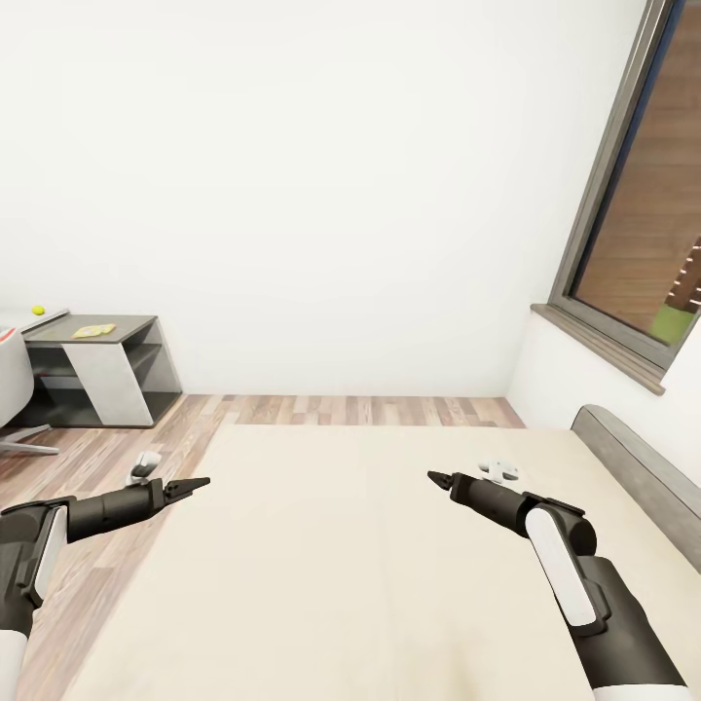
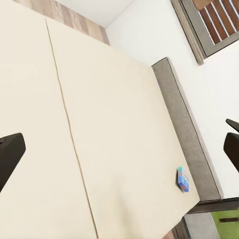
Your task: Put all the toys in the child's room - the three board games (two on the bed and one on the table), the two jigsaw puzzles on the table, and the tennis ball on the table - inside the toy box on the table in the child's room.
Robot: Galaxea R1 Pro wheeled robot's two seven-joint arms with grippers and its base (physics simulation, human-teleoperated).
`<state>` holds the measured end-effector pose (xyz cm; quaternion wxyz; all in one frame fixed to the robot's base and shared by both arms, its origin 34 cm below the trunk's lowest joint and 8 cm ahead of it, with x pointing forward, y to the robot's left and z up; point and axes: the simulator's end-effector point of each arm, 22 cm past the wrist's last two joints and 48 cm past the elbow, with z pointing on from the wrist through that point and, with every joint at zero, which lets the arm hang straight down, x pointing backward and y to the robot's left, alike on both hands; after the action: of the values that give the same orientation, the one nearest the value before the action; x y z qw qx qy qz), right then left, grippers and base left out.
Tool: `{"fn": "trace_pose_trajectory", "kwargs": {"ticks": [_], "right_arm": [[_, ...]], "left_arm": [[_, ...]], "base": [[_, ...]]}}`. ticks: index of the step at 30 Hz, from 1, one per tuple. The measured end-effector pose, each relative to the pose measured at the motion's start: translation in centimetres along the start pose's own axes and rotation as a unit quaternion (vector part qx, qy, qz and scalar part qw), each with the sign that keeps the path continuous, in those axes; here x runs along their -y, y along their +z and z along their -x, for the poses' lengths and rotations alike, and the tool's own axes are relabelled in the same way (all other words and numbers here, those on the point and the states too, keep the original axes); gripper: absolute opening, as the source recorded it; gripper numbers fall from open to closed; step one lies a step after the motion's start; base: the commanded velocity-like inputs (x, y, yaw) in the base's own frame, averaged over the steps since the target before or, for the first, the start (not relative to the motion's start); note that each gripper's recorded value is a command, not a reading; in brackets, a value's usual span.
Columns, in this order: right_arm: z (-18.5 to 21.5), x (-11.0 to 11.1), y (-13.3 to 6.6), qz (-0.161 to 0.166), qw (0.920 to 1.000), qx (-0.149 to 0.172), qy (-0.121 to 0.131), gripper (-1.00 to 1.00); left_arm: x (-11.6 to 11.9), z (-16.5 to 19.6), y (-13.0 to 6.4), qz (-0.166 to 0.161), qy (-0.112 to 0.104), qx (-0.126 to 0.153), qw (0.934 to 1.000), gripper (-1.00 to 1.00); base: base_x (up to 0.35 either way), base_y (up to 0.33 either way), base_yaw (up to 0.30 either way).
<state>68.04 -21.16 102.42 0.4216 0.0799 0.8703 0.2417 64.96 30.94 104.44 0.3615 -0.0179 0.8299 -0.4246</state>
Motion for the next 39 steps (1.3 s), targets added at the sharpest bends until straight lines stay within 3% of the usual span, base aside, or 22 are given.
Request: {"fn": "trace_pose_trajectory", "kwargs": {"ticks": [39], "right_arm": [[0.0, -0.03, 0.0, 0.001, 1.0, 0.0, 0.001, 1.0]], "left_arm": [[-0.02, -0.01, 0.0, 0.0, 0.0, 0.0, 1.0, 1.0]], "base": [[-0.01, 0.0, 0.0]]}}
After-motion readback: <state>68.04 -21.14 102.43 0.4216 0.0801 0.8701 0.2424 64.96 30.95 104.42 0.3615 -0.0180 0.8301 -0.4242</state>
